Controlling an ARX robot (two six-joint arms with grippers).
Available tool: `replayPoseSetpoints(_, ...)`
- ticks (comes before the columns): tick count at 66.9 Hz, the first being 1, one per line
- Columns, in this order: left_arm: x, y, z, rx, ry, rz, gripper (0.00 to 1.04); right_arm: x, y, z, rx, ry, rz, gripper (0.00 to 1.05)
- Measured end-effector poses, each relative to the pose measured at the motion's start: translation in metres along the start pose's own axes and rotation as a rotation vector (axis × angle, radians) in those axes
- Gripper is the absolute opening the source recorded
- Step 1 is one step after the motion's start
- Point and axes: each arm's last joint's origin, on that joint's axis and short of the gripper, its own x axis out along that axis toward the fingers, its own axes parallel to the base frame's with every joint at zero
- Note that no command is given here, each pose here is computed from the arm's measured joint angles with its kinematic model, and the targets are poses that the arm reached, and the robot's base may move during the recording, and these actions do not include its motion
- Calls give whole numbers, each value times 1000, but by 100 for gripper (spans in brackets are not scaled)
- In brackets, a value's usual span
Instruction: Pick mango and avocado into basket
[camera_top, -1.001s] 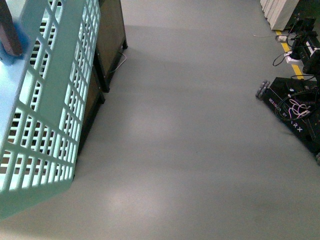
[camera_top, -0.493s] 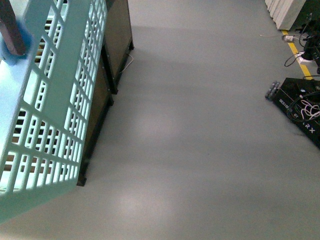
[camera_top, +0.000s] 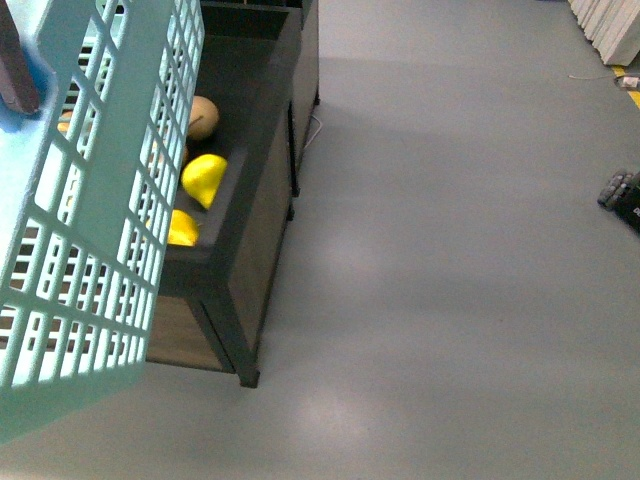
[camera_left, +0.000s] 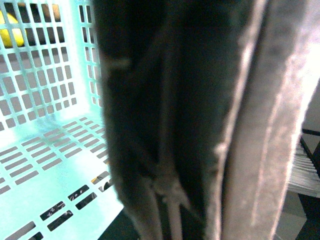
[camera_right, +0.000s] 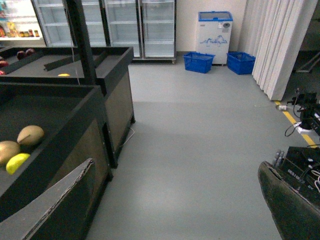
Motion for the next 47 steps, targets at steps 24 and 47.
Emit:
replayPoseSetpoints(24,0,0,0,1,-4,1,15,0,0,0,0,0,-2,96)
replayPoseSetpoints(47,0,0,0,1,-4,2,15,0,0,0,0,-1,0,96)
